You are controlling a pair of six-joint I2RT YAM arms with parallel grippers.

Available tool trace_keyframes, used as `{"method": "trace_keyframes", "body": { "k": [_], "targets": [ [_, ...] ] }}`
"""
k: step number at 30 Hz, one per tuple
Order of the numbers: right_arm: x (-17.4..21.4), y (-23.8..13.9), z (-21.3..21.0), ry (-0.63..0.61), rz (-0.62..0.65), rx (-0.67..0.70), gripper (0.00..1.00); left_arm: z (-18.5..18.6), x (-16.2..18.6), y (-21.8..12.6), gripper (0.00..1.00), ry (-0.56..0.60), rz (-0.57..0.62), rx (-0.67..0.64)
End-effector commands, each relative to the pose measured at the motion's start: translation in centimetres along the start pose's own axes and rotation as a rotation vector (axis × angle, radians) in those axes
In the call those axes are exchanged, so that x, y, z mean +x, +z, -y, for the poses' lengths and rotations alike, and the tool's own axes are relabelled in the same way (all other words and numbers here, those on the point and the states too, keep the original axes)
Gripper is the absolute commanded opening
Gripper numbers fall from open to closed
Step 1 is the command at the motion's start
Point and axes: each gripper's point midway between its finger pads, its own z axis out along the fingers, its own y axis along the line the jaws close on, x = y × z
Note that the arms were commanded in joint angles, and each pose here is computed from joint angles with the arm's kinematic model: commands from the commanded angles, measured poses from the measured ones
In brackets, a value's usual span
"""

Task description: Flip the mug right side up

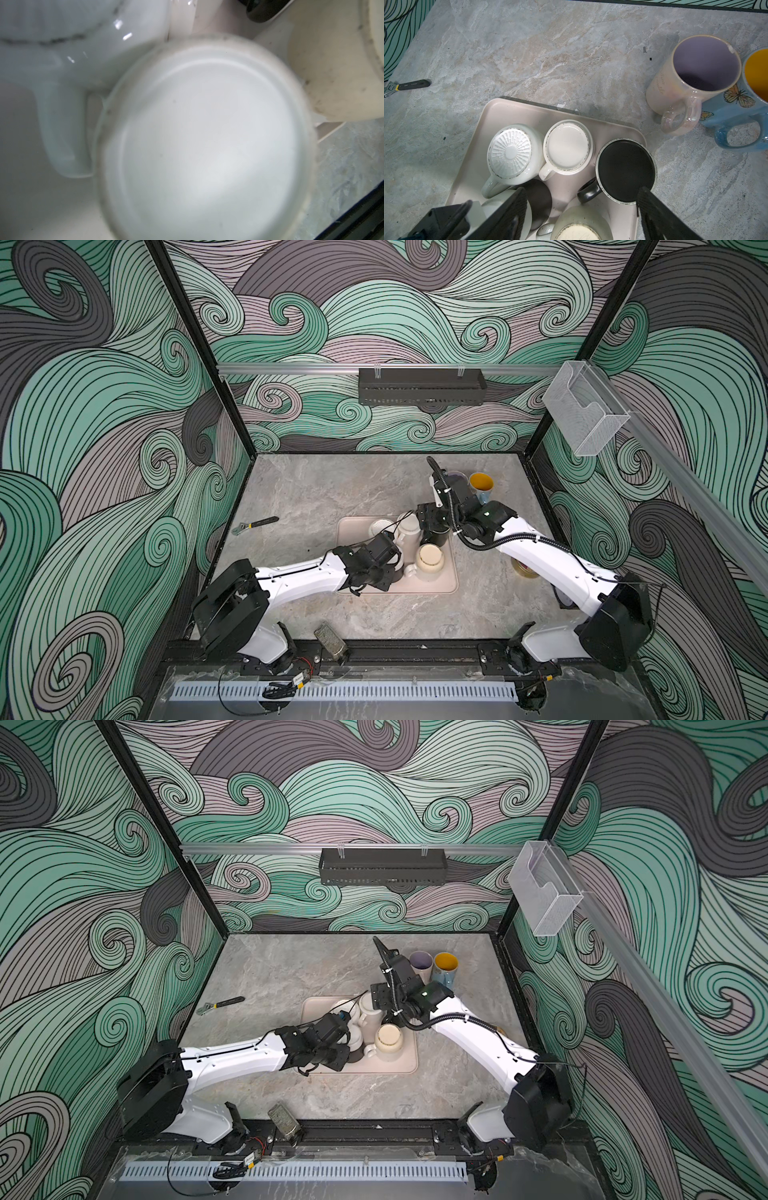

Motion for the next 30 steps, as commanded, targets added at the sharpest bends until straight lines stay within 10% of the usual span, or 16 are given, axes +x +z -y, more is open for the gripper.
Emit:
{"method": "trace_keyframes", "body": {
  "k": [1, 30],
  "targets": [
    [0.5, 0.6, 0.2, 0.024, -0.005, 0.002, 0.83, 0.1, -1.1, -0.1, 0.41, 0.005, 0.021, -0.027],
    [0.0, 0.6, -1.3, 0.018, 0.016, -0.089, 0.78, -0.1, -1.9, -0.5, 0.00, 0.057, 0.043, -0.151]
  ]
}}
